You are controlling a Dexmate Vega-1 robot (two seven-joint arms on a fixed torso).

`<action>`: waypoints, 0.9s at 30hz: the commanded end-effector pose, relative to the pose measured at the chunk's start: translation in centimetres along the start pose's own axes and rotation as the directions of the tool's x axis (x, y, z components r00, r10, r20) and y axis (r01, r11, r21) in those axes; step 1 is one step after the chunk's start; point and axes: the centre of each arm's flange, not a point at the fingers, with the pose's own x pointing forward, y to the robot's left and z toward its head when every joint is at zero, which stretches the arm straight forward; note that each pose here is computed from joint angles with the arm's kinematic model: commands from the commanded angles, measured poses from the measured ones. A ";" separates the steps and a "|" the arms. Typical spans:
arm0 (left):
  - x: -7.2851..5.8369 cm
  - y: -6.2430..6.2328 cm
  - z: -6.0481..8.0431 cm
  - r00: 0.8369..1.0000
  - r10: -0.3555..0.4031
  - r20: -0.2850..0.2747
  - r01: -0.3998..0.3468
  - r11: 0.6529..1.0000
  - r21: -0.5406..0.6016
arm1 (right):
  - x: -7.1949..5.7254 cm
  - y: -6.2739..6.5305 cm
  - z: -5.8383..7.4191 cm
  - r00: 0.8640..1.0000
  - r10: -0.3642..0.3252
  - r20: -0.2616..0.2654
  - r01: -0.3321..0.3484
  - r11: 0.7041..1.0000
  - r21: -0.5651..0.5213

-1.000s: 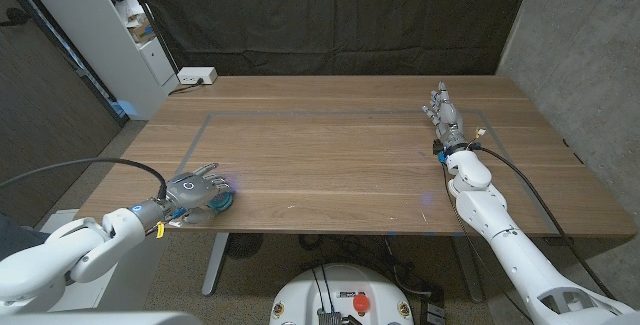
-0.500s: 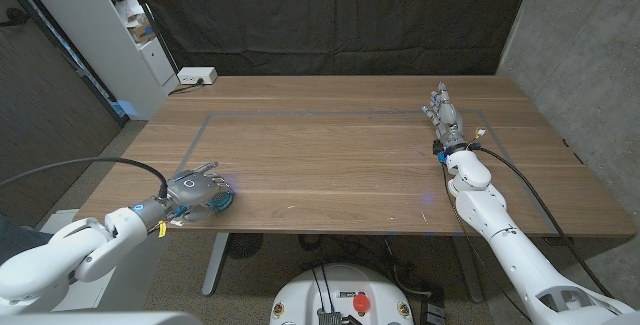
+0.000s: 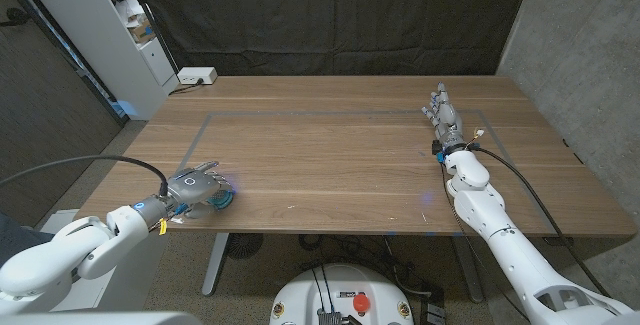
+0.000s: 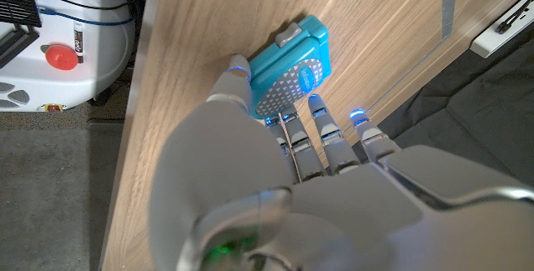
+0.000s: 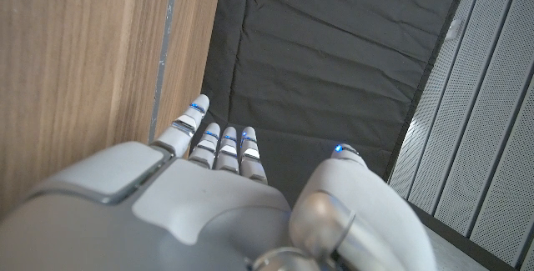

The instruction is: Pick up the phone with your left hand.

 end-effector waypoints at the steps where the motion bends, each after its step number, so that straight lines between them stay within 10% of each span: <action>1: -0.1 0.2 -0.1 1.000 0.008 -0.006 -0.008 1.000 -0.008 | -0.1 0.3 0.2 1.000 -0.004 0.011 0.004 1.000 0.000; 27: -0.8 1.2 -0.4 0.999 0.044 -0.014 -0.044 0.999 -0.025 | -0.4 0.4 0.5 1.000 -0.002 0.025 0.002 1.000 0.009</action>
